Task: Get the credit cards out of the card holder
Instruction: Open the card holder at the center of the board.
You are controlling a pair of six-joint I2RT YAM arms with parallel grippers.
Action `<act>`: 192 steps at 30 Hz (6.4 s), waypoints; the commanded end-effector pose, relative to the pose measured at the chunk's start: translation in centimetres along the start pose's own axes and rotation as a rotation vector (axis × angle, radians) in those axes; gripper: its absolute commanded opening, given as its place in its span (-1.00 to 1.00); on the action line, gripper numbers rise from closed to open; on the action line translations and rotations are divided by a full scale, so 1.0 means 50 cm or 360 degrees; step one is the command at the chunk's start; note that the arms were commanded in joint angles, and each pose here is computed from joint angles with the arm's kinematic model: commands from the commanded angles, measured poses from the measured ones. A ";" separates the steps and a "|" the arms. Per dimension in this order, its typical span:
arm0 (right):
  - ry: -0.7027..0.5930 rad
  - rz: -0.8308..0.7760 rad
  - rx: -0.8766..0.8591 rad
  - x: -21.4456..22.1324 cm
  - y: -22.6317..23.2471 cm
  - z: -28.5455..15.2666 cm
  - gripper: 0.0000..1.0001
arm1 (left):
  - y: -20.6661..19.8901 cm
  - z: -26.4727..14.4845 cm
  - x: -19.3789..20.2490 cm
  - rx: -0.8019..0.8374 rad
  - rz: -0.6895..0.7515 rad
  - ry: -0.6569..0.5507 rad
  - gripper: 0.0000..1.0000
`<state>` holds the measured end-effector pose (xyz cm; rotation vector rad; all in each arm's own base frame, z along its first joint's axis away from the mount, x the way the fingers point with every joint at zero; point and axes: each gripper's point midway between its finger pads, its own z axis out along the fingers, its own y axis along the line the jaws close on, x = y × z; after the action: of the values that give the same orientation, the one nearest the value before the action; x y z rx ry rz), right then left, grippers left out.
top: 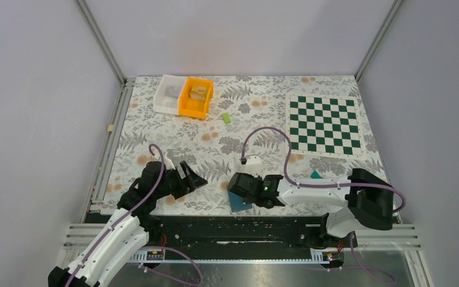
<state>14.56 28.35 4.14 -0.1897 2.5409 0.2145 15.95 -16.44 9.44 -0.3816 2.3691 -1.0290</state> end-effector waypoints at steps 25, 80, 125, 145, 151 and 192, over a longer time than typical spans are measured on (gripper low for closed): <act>-0.0504 0.0371 -0.0815 -0.086 0.023 -0.144 -1.00 | -0.049 0.083 0.050 0.0095 0.0106 0.0174 0.58; -0.0540 0.0462 -0.0578 -0.025 -0.115 -0.093 -1.00 | -0.043 0.134 0.064 -0.0327 0.0605 0.0206 -0.54; -0.0622 0.0403 -0.1027 -0.111 0.013 -0.209 -1.00 | -0.197 0.140 0.112 0.0175 0.0635 0.0456 0.28; -0.0572 0.0362 -0.0661 -0.060 -0.103 -0.145 -0.40 | -0.087 0.176 0.119 -0.0150 0.0624 0.0452 -0.72; -0.0489 0.0317 -0.0755 -0.067 -0.083 -0.197 -0.06 | -0.070 0.185 0.125 -0.0197 0.0594 0.0459 -1.00; -0.0159 0.0373 -0.0597 -0.018 -0.112 -0.076 0.28 | -0.084 0.140 0.082 -0.0344 0.0534 0.0340 -0.60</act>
<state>13.36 23.71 5.64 -0.0337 2.3985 0.8991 15.53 -24.58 2.48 0.0585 2.7085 -0.6669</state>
